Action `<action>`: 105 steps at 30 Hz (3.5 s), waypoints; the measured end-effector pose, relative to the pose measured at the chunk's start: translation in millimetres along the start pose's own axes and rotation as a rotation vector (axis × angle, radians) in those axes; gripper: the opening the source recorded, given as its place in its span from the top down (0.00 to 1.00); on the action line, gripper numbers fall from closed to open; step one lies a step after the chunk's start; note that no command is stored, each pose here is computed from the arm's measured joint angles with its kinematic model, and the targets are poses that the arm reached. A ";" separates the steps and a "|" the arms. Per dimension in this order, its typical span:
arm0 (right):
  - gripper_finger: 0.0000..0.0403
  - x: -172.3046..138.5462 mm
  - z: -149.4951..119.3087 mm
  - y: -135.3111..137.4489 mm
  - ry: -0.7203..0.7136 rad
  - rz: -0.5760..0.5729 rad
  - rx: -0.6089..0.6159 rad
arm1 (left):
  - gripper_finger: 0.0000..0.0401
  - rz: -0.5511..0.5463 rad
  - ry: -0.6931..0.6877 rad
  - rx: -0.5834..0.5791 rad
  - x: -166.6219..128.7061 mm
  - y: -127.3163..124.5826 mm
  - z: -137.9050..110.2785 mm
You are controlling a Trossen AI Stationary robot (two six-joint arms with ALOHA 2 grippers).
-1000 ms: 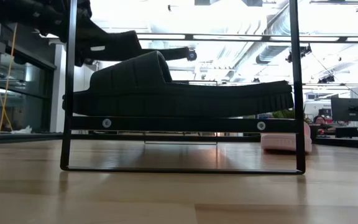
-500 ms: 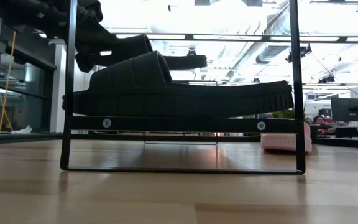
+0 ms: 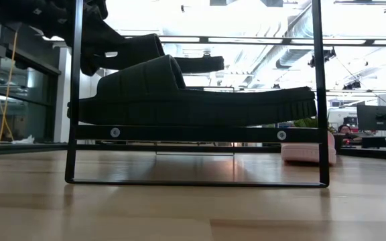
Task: Pick and place slides into the shelf
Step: Put the black slipper on the shelf
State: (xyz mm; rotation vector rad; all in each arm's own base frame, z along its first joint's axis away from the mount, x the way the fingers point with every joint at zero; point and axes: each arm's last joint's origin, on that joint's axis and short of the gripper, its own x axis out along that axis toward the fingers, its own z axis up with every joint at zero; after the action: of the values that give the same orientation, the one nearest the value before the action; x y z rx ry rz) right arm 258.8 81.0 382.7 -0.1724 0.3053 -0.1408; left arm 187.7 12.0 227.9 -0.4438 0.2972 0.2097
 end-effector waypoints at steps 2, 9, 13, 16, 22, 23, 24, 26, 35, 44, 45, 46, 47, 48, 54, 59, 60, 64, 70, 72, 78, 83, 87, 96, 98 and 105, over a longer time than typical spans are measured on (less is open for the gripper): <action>0.65 0.0 0.0 -0.1 0.000 -0.001 0.000 | 0.99 0.005 -0.003 -0.002 0.0 -0.1 0.0; 0.65 0.9 0.0 -1.9 0.001 -0.008 0.003 | 0.99 0.010 0.002 -0.007 1.0 0.4 -0.6; 0.65 0.9 0.0 -1.9 0.001 -0.008 0.003 | 0.99 0.017 0.016 -0.022 3.2 0.9 -2.2; 0.65 0.9 -0.1 -1.9 0.001 -0.008 0.002 | 0.99 0.016 0.018 -0.023 7.6 0.8 -3.1; 0.65 1.0 -0.1 -1.8 0.001 -0.008 0.002 | 0.99 -0.007 0.034 -0.027 17.7 -0.7 -6.6; 0.65 1.0 -0.2 -1.8 0.002 -0.008 0.002 | 0.99 -0.010 0.036 -0.026 19.8 -1.3 -7.5; 0.65 1.0 -0.2 -1.8 0.002 -0.008 0.002 | 0.99 -0.015 0.034 -0.025 21.5 -2.0 -8.0; 0.65 1.0 -0.2 -1.8 0.002 -0.008 0.011 | 0.99 -0.037 0.024 -0.027 24.0 -3.1 -7.3; 0.65 1.0 -0.4 -1.8 0.004 -0.008 0.009 | 0.99 -0.081 0.046 -0.044 25.6 -4.4 -8.4; 0.65 1.0 -0.3 -1.8 0.004 -0.008 0.012 | 0.99 -0.121 0.063 -0.029 24.2 -14.1 -13.0; 0.65 1.0 -0.3 -1.8 0.003 -0.008 0.013 | 0.99 -0.120 0.063 -0.029 24.3 -14.2 -13.1; 0.65 1.0 -0.3 -1.8 0.003 -0.008 0.013 | 0.99 -0.122 0.064 -0.030 24.1 -14.7 -13.2; 0.65 1.0 -0.3 -1.8 0.003 -0.008 0.013 | 0.99 -0.123 0.064 -0.031 24.1 -15.1 -13.5; 0.65 1.0 -0.3 -1.8 0.003 -0.007 0.013 | 0.99 -0.121 0.064 -0.036 24.1 -15.0 -13.5; 0.65 1.1 -0.3 -1.9 0.003 -0.008 0.013 | 0.99 -0.114 0.085 -0.050 23.8 -15.4 -15.9; 0.65 1.0 -0.2 -1.9 0.002 -0.008 0.013 | 0.99 -0.107 0.082 -0.032 22.3 -22.8 -20.3; 0.65 1.1 -0.2 -1.9 0.002 -0.008 0.014 | 0.99 -0.107 0.077 -0.030 22.1 -23.8 -20.4; 0.65 1.1 -0.2 -1.9 0.002 -0.008 0.015 | 0.99 -0.111 0.069 -0.030 21.9 -24.9 -20.1; 0.65 1.1 -0.2 -1.9 0.002 -0.008 0.032 | 0.99 -0.091 0.094 -0.026 26.9 -23.5 -24.4; 0.65 1.0 -0.2 -1.8 0.002 -0.008 0.031 | 0.99 -0.088 0.099 -0.027 31.4 -23.3 -26.7; 0.65 1.0 -0.1 -1.9 0.001 -0.008 0.030 | 0.99 -0.109 0.102 -0.035 42.4 -23.8 -30.9; 0.65 0.9 -0.1 -2.0 0.002 -0.008 0.029 | 0.99 -0.150 0.106 -0.038 44.8 -25.7 -31.3; 0.65 0.9 -0.2 -2.0 0.002 -0.008 0.029 | 0.99 -0.141 0.120 -0.036 44.7 -24.9 -32.7; 0.65 0.9 -0.2 -2.0 0.003 -0.008 0.036 | 0.99 -0.141 0.120 -0.036 44.9 -24.9 -32.9; 0.65 0.9 -0.2 -2.0 0.003 -0.008 0.036 | 0.99 -0.137 0.128 -0.035 46.7 -24.5 -34.6; 0.65 0.9 -0.2 -1.9 0.002 -0.008 0.036 | 0.99 -0.154 0.125 -0.042 55.5 -24.9 -38.5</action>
State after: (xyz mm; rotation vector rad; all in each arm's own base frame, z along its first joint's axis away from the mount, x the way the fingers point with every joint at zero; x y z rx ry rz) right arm 259.4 78.9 382.6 -0.1377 0.3043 -0.1541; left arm 237.1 -19.8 186.4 -0.5205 0.3795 0.0377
